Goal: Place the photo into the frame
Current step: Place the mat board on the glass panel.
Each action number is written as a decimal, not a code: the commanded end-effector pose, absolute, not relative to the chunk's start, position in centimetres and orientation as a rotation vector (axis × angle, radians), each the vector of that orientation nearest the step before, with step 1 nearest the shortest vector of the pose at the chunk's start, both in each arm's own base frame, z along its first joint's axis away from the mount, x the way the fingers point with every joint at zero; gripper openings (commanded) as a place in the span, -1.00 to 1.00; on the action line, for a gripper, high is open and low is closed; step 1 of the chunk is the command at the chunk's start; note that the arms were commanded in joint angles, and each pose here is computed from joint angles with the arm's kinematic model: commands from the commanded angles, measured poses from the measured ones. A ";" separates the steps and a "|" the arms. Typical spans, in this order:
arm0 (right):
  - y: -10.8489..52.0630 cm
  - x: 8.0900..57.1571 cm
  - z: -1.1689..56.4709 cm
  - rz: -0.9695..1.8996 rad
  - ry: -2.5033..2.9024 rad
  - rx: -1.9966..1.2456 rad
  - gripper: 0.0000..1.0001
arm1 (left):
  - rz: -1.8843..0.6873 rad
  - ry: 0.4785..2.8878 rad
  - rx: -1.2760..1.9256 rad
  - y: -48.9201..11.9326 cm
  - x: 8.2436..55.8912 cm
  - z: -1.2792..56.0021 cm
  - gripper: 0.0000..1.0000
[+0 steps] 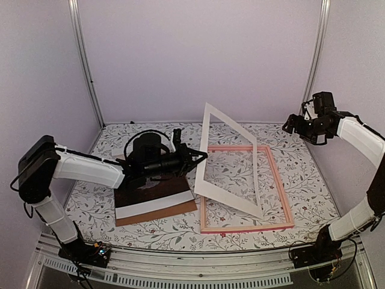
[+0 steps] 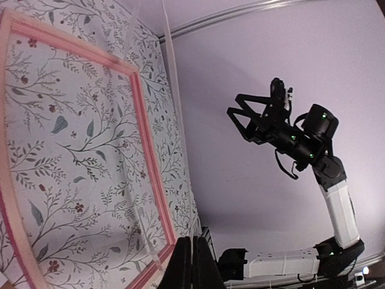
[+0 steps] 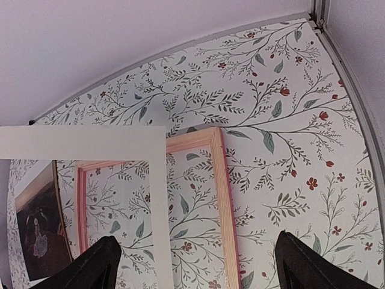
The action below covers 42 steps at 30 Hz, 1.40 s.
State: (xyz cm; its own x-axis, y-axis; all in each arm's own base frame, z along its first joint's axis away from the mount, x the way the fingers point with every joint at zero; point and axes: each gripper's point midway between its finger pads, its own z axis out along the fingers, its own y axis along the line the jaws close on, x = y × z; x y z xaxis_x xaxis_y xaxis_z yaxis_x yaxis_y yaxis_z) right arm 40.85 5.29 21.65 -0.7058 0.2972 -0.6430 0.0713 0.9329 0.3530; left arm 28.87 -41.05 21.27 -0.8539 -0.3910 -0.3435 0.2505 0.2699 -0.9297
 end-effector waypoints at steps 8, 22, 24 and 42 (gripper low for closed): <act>5.4 39.9 19.2 0.396 2.381 0.254 0.85 | -1.579 2.155 -0.366 -40.2 28.8 13.7 -1.00; 6.8 37.0 9.3 0.505 2.551 0.308 0.79 | -1.492 2.288 -0.331 -40.4 26.3 11.2 -0.75; 7.0 36.3 8.2 0.513 2.571 0.318 0.78 | -1.485 2.301 -0.314 -40.5 26.2 10.9 -0.70; 11.0 32.7 2.6 0.623 2.691 0.252 0.65 | -1.362 2.429 -0.136 -41.8 26.0 8.0 -0.34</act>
